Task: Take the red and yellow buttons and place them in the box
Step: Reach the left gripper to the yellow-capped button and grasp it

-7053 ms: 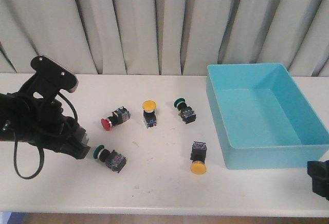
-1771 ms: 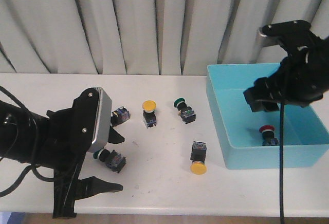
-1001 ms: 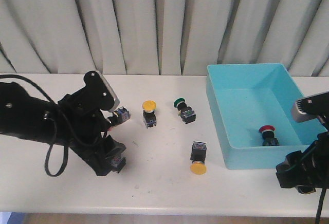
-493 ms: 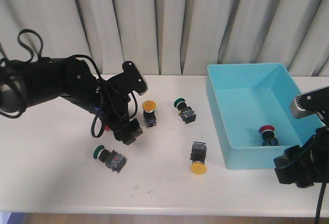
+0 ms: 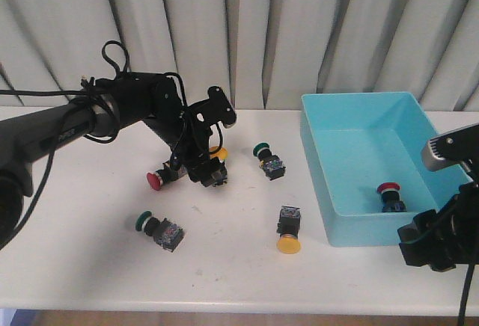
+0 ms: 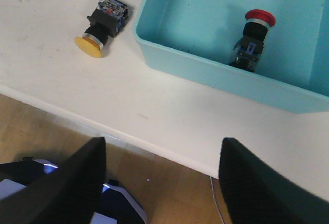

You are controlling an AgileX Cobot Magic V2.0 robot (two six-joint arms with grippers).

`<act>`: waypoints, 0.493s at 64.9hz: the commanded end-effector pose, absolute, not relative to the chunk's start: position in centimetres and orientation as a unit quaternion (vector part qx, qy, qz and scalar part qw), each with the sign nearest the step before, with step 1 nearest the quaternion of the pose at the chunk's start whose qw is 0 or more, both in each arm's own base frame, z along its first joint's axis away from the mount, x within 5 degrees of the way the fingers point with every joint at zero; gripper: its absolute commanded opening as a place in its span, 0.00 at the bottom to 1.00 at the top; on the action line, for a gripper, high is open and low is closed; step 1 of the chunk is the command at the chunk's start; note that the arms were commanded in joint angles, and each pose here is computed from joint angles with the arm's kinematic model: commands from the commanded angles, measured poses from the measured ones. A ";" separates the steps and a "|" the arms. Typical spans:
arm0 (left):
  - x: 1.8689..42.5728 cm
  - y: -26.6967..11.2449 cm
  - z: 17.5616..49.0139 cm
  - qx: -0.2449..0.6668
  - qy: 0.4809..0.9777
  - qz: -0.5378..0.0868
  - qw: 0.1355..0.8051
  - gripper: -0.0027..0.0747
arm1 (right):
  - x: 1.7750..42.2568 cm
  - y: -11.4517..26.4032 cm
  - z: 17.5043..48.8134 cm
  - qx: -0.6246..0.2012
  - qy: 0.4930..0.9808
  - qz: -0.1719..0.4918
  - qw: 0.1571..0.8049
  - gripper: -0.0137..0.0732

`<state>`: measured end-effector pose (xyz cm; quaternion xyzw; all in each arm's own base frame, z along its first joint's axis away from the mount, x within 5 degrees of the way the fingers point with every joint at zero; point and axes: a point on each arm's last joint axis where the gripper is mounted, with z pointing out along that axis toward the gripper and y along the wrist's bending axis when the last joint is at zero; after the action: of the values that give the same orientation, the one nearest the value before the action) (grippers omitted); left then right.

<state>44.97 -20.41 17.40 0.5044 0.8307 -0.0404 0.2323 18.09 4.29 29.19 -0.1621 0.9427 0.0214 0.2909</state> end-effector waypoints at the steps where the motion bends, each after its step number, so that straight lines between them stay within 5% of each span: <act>1: 46.2 -20.7 20.8 0.496 0.822 -0.045 0.275 0.80 | 18.4 4.3 30.5 -0.163 0.928 0.023 0.334 0.68; 32: 48.4 -22.1 18.9 0.491 0.822 -0.070 0.279 0.78 | 18.3 4.4 30.5 -0.160 0.929 0.029 0.332 0.68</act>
<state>48.11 -21.88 14.12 0.5026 0.8344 -0.0676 0.2160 18.07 4.37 29.19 -0.1593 0.9431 0.0272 0.2905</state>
